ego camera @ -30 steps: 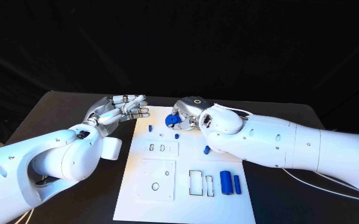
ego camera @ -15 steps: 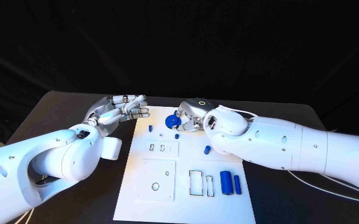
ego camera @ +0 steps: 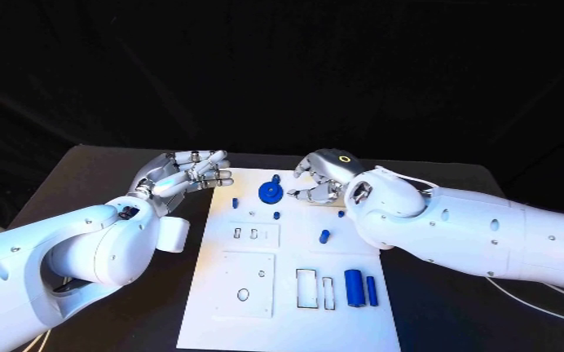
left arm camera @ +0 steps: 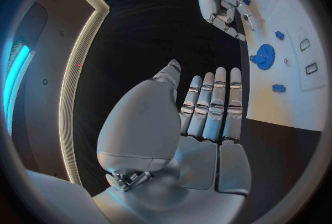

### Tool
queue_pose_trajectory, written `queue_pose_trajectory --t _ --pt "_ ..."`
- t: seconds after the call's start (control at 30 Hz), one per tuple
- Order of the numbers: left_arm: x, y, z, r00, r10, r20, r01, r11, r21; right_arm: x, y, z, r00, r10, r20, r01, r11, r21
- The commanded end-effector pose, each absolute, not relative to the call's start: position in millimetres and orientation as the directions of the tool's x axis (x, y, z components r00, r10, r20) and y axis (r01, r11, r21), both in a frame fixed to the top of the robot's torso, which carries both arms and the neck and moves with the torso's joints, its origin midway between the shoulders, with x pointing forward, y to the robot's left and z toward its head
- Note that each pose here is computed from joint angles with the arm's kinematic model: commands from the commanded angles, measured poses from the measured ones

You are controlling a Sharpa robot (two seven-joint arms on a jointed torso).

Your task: Assemble the parts on the task board

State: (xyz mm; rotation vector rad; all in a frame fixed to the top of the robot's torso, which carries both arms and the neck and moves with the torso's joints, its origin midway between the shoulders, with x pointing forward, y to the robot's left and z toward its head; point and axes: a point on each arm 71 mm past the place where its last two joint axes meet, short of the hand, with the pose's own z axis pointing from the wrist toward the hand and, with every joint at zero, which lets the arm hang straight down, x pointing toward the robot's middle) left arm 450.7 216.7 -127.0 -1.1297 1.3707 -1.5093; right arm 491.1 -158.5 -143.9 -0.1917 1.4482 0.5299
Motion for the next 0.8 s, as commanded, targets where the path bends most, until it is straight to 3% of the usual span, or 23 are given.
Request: queue_pose_trajectory --t 0.03,0.47,0.8 --pt "451.0 215.3 -125.9 -0.308 -0.945 0.109 -0.009 -0.112 -0.994 487.0 -179.9 -135.7 -0.006 0.365 -0.931 -0.470 0.821 0.325" --pt "455.2 213.5 -128.1 -0.317 -0.942 0.112 -0.014 -0.114 -0.993 480.6 -278.1 -146.6 -0.107 0.432 -0.895 -0.381 0.814 0.439" --pt "457.6 213.6 -129.3 -0.314 -0.943 0.112 -0.014 -0.113 -0.993 484.1 -305.0 -165.6 -0.122 0.422 -0.898 -0.315 0.842 0.438"
